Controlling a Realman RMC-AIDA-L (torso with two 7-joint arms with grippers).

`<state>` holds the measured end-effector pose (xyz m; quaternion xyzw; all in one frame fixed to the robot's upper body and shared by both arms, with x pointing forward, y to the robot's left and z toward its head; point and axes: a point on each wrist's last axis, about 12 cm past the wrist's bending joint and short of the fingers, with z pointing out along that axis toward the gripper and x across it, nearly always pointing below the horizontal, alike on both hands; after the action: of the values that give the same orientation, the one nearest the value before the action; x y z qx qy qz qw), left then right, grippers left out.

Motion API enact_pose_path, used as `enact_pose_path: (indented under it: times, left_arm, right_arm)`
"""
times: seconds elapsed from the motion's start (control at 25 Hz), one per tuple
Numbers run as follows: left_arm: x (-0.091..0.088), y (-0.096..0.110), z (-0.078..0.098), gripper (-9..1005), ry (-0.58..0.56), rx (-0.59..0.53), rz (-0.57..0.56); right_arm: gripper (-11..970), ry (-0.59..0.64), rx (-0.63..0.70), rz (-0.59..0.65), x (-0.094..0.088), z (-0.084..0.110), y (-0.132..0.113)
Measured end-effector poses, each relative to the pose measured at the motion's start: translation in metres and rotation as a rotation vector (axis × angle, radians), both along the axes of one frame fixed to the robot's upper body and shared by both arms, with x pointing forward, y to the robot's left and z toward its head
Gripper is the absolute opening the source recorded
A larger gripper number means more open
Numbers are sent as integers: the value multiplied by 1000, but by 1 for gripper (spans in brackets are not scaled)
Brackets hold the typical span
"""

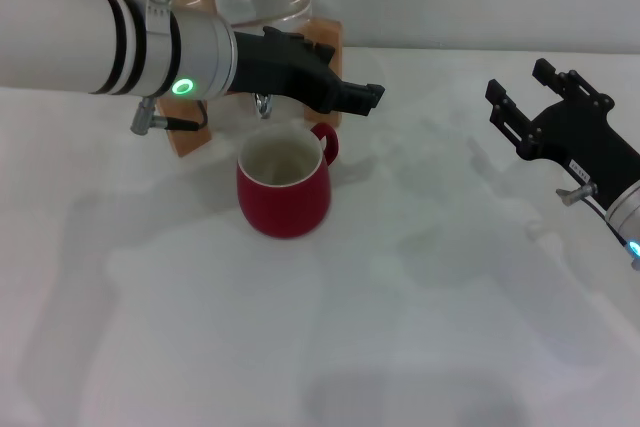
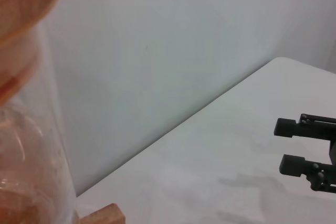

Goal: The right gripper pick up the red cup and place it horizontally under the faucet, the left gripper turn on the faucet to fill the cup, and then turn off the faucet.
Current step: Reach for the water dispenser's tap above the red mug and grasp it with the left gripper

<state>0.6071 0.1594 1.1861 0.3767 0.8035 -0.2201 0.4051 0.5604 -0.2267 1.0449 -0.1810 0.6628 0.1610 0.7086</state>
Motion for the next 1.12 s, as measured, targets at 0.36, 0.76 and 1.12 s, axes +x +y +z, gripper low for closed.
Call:
enact_pose_path:
  times: [0.36, 0.76, 1.12]
  left_arm:
    - [2, -2, 3, 842, -35, -17, 9]
    - [4, -2, -3, 841, -12, -10, 16]
    - [-3, -1, -2, 841, 6, -13, -2]
  right_arm:
    - [636, 1, 1, 3, 0, 0, 1]
    - [636, 1, 4, 4, 0, 0, 2]
    - [636, 2, 2, 3, -1, -1, 1]
